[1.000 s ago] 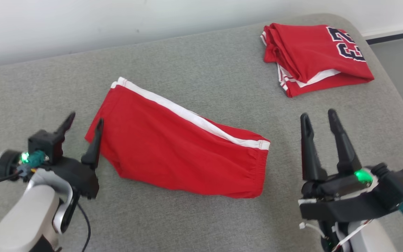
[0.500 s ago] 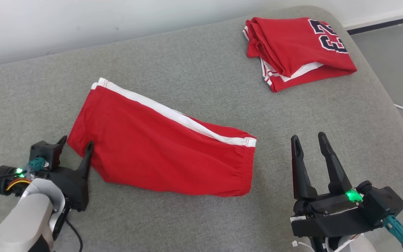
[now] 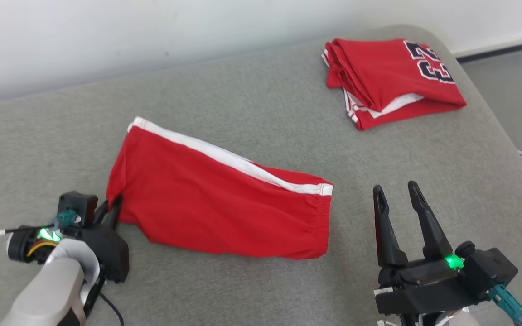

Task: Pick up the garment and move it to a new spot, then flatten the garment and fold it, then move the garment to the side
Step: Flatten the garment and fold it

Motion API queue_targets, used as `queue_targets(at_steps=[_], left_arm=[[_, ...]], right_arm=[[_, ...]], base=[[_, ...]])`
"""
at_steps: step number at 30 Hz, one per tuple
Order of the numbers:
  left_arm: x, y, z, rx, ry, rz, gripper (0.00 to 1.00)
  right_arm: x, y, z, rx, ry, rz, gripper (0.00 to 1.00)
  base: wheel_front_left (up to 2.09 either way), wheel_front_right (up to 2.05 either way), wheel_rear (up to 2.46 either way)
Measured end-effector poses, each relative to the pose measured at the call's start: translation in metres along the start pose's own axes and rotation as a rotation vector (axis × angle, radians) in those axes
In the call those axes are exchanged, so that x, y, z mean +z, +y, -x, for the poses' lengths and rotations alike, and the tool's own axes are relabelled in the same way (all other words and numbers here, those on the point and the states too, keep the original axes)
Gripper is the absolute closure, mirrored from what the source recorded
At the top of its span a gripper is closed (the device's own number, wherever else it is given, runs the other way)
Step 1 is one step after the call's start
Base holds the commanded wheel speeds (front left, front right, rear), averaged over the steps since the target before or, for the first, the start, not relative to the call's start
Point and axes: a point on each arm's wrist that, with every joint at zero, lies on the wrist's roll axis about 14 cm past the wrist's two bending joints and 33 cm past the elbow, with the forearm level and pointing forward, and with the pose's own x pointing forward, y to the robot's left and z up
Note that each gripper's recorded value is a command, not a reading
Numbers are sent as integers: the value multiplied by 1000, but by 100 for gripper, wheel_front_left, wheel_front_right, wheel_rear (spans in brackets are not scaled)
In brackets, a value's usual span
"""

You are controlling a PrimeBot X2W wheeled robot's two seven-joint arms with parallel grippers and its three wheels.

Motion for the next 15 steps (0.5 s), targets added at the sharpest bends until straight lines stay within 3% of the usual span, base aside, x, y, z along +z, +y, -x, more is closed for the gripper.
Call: queue_targets(at_steps=[11, 15], left_arm=[[-5, 8, 49, 104, -70, 91, 100], [-19, 12, 79, 184, -95, 174, 100]], right_arm=[[1, 10, 6, 33, -5, -11, 0], [-3, 13, 11, 43, 8, -16, 0]], base=[[0, 0, 0], [0, 0, 0]])
